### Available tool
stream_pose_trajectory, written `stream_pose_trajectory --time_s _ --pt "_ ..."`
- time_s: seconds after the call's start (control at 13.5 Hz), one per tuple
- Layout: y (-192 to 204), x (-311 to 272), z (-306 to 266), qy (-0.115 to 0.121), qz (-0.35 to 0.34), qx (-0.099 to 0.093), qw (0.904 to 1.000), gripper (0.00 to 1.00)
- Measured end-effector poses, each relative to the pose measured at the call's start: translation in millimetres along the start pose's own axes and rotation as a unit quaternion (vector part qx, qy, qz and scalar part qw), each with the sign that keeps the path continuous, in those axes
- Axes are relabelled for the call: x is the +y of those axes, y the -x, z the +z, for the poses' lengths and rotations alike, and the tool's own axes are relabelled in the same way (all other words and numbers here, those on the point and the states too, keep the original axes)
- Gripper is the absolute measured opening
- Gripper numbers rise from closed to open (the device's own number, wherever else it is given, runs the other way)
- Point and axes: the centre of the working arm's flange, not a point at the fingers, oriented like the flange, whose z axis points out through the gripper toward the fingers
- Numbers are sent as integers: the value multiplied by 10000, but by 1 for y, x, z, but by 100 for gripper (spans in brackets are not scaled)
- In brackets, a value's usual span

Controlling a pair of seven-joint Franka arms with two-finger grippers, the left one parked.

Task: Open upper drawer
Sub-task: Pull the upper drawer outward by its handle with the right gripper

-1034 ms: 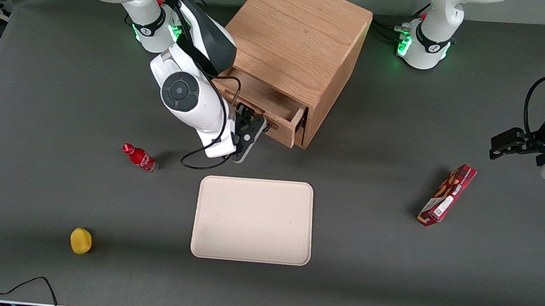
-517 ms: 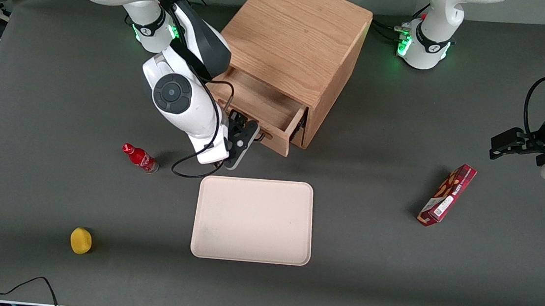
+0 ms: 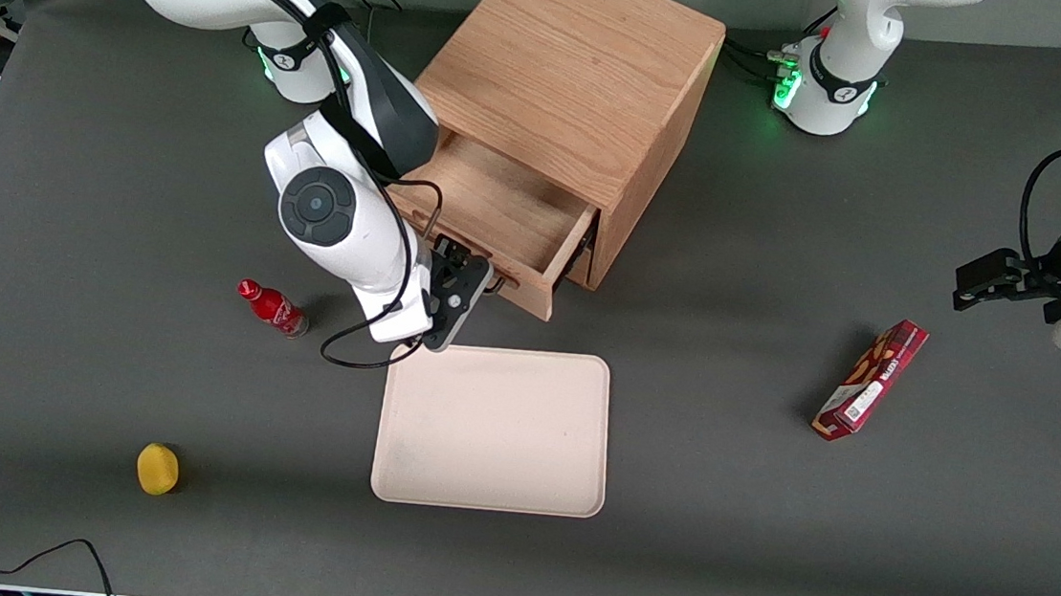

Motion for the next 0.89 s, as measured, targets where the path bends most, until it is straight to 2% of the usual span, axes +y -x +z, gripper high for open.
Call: stream_pose_trajectory --time_s 0.89 --pt "11 61 -11 248 -8 150 9996 100"
